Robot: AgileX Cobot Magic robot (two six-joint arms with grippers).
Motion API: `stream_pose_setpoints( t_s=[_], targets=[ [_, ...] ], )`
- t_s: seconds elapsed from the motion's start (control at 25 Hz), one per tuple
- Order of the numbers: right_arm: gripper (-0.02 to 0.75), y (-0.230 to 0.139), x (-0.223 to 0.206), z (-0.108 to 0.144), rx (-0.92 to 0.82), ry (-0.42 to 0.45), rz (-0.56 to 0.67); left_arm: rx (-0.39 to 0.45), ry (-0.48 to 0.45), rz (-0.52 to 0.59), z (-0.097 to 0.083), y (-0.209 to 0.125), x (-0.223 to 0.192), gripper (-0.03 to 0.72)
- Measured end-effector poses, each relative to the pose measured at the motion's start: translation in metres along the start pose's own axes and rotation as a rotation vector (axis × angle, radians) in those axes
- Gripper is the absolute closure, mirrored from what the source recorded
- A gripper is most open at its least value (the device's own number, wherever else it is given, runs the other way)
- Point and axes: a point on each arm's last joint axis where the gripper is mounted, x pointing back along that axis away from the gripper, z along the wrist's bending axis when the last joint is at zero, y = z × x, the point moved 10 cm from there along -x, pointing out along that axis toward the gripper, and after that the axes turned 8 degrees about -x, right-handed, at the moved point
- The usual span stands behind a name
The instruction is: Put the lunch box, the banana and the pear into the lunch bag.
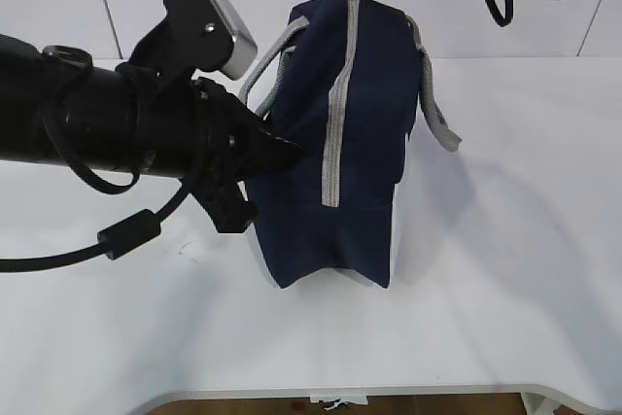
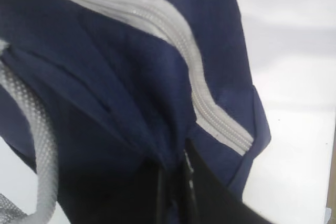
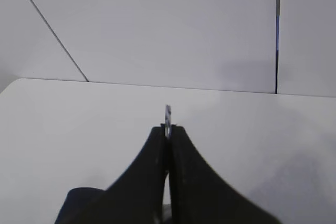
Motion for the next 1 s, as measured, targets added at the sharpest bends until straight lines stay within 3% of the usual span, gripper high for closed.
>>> stream_pose_setpoints(
  t_s=[0.4,0.68,0.84,0.92,1.0],
  targets=[
    [0.737,-0.009,-0.010,-0.002,-0.004,0.008,0.056,0.025,-0.008,-0.006,-0.002,0.001,0.002,0.688],
    [0.737,-0.021,-0.008,0.000,-0.005,0.019,0.120,0.229,-0.021,-0.009,-0.004,0.002,0.002,0.680],
    [0.737,-0.022,-0.008,0.000,-0.005,0.021,0.126,0.287,-0.057,-0.025,-0.011,0.007,0.004,0.611],
    [0.737,-0.022,-0.008,0.000,-0.005,0.021,0.129,0.295,-0.061,-0.043,-0.011,0.013,0.009,0.542],
    [0.737,-0.024,-0.008,0.000,-0.003,0.022,0.137,0.293,-0.060,-0.049,-0.011,0.015,0.011,0.530]
  ],
)
